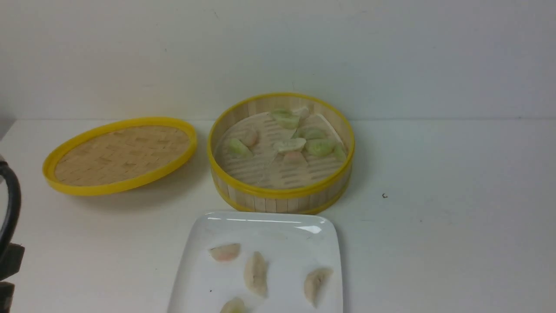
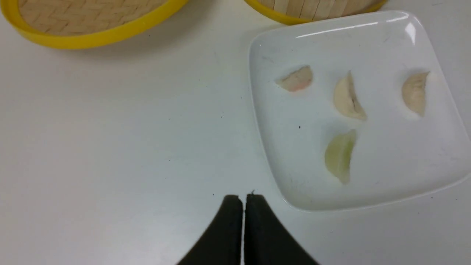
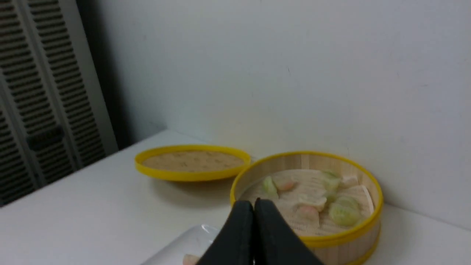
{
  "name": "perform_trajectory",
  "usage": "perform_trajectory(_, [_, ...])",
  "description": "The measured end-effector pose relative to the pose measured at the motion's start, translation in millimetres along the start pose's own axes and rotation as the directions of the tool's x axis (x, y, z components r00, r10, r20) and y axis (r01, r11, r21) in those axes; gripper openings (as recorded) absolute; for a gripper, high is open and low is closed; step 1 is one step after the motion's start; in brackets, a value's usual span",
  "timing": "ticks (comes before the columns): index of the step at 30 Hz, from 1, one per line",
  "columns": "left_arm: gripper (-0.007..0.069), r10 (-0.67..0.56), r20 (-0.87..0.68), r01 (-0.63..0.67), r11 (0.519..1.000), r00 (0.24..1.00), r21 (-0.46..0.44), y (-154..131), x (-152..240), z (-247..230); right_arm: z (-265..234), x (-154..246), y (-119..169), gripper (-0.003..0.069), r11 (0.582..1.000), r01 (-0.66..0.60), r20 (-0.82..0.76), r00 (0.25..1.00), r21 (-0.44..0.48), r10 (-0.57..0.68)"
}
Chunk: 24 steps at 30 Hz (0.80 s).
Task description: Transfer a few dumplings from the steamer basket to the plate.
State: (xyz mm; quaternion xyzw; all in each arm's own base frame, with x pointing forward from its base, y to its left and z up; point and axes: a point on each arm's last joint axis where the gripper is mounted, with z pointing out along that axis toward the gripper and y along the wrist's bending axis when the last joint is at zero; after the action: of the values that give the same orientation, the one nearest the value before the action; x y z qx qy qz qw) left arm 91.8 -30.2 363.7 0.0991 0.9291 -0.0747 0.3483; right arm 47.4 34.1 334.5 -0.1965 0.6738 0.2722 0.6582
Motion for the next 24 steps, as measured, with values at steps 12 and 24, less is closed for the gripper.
perform_trajectory(12, [-0.0006, -0.017, 0.37, -0.005, 0.998, 0.929, 0.06, 2.3, 38.3, -66.8, -38.8, 0.9, -5.2, -0.0015, 1.0, 0.021, 0.226, 0.974, 0.019, -0.024])
perform_trajectory(24, [-0.0006, -0.01, 0.614, -0.018, 0.999, 0.789, 0.039, 11.5, 90.0, -111.9, -38.7, 1.2, -5.4, -0.0015, 1.0, 0.016, 0.224, 0.974, 0.02, -0.02])
